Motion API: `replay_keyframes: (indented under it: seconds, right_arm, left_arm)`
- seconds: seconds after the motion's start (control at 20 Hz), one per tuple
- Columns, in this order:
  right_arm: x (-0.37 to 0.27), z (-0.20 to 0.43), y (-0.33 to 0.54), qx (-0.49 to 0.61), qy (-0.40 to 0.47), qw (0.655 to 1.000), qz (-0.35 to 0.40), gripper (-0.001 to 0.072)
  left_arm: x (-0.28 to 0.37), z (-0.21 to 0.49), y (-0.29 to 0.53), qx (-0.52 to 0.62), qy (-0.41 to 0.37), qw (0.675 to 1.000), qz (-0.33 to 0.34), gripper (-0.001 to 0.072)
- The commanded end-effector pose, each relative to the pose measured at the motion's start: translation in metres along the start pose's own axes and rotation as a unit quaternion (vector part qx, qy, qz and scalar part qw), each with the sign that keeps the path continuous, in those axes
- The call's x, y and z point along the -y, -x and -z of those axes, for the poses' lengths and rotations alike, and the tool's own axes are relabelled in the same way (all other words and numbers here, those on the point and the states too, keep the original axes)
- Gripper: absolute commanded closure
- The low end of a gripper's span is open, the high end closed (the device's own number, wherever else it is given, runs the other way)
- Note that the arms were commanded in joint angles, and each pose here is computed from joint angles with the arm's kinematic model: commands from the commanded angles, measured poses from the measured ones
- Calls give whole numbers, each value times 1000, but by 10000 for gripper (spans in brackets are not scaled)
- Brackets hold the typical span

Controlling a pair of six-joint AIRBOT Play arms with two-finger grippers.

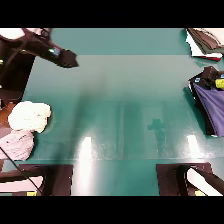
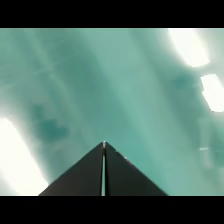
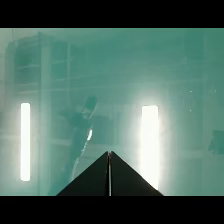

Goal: Fold the shirts.

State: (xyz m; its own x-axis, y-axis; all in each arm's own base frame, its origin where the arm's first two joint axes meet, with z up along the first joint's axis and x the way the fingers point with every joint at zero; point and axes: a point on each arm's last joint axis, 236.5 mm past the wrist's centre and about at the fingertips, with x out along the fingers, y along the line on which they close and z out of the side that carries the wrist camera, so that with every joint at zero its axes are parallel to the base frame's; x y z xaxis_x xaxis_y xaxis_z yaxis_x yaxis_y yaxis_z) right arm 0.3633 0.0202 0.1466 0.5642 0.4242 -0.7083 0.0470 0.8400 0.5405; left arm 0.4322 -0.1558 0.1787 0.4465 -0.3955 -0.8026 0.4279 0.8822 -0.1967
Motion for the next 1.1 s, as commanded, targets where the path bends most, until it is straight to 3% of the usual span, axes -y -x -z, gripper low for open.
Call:
replay_keyframes:
  seconds: [0.0, 0.05, 0.1, 0.45, 0.65, 0.75, 0.9, 0.95, 1.0, 1.05]
  right_arm:
    - [-1, 4, 0, -8, 1, 1000, -1, 691]
    - [-1, 5, 0, -10, 1, 1000, -1, 691]
    - [-1, 7, 0, -14, 1, 1000, -2, 692]
    - [-3, 13, 0, -27, 1, 1000, -5, 691]
    - [-2, 12, 0, -26, 1, 1000, -4, 691]
    - [-2, 12, 0, -25, 1, 1000, -4, 692]
    - [-2, 10, 0, -22, 1, 1000, -4, 691]
    - [-2, 10, 0, -21, 1, 1000, -4, 691]
    - [-2, 10, 0, -21, 1, 1000, -4, 691]
    - [-2, 10, 0, -21, 1, 1000, -4, 691]
  left_arm:
    - [-100, 61, 71, -93, 51, 970, -221, 353]
    - [-123, 81, 90, -116, 75, 951, -276, 53]
    - [-139, 97, 101, -133, 97, 937, -308, 10]
    - [-195, 203, 30, -217, 174, 908, -315, 10]
    - [-204, 241, -9, -225, 189, 906, -304, 11]
    - [-202, 247, -19, -224, 189, 909, -296, 104]
    - [-203, 244, -21, -217, 187, 911, -296, 104]
    - [-203, 244, -21, -216, 189, 911, -296, 218]
    - [-203, 244, -21, -216, 189, 911, -296, 547]
    - [-203, 244, -21, -216, 189, 911, -296, 688]
